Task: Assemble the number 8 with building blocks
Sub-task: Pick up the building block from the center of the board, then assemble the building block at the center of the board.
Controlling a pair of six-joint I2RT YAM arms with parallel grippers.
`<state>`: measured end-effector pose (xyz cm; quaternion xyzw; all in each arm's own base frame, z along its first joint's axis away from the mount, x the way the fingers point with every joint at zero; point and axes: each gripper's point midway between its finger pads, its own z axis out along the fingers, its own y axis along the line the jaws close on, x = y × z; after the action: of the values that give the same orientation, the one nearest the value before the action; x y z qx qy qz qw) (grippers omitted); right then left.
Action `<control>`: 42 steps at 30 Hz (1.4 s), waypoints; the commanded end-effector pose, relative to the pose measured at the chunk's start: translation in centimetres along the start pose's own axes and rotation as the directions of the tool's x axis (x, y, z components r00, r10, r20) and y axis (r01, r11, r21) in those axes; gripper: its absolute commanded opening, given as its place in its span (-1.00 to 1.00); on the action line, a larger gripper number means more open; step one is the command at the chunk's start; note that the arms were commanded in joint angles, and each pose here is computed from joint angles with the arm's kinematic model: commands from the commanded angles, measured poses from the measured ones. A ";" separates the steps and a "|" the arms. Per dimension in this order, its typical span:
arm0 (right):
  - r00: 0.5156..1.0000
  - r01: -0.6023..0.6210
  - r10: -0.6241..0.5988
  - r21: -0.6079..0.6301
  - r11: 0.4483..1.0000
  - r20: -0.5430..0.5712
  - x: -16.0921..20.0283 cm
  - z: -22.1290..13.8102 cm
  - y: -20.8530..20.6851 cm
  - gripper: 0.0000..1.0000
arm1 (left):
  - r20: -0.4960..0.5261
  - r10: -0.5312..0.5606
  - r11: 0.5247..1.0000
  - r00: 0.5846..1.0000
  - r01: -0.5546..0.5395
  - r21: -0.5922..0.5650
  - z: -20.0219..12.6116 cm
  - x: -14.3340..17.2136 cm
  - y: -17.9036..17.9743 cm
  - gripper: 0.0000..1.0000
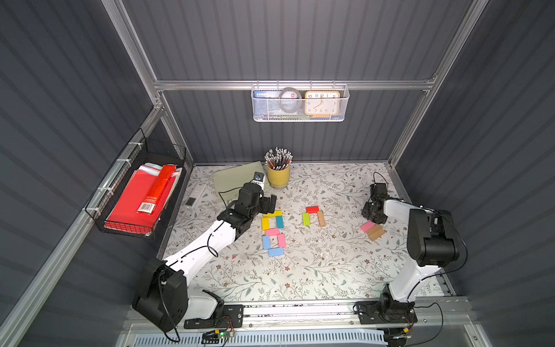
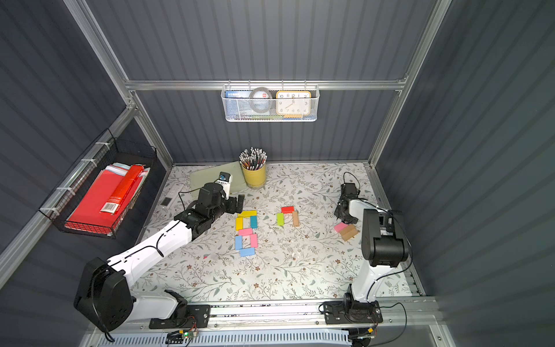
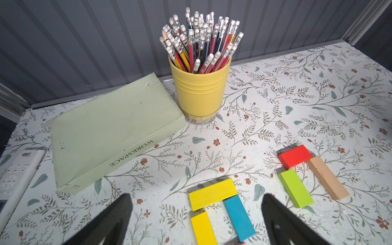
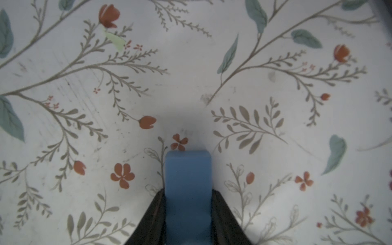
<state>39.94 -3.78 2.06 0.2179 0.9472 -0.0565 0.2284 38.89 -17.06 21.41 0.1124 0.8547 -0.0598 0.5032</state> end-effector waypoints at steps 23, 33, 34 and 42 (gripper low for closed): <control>0.973 0.202 -0.168 -0.228 0.952 0.161 -0.4 -9.3 8.6 -0.76 | 0.002 -0.010 1.000 1.000 0.010 0.008 0.0 0.2 0.0 0.98; 0.757 0.649 -0.567 -0.276 0.709 0.325 4.6 -15.1 16.7 -0.60 | 0.011 -0.015 1.000 1.000 0.015 0.006 -0.2 -0.1 0.1 0.98; 0.731 0.679 -0.591 -0.286 0.676 0.340 5.1 -15.4 17.0 -0.59 | 0.013 -0.015 1.000 1.000 0.015 0.006 -0.3 -0.2 0.1 0.98; 0.507 0.861 -0.701 -0.338 0.380 0.503 8.3 -18.3 19.4 -0.67 | 0.020 -0.019 1.000 1.000 0.019 0.019 -0.5 -0.4 -0.1 0.98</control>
<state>35.65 18.84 14.28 -0.2610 0.8961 0.0672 0.3527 38.87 -17.13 21.41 0.1134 0.8547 -0.0615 0.5028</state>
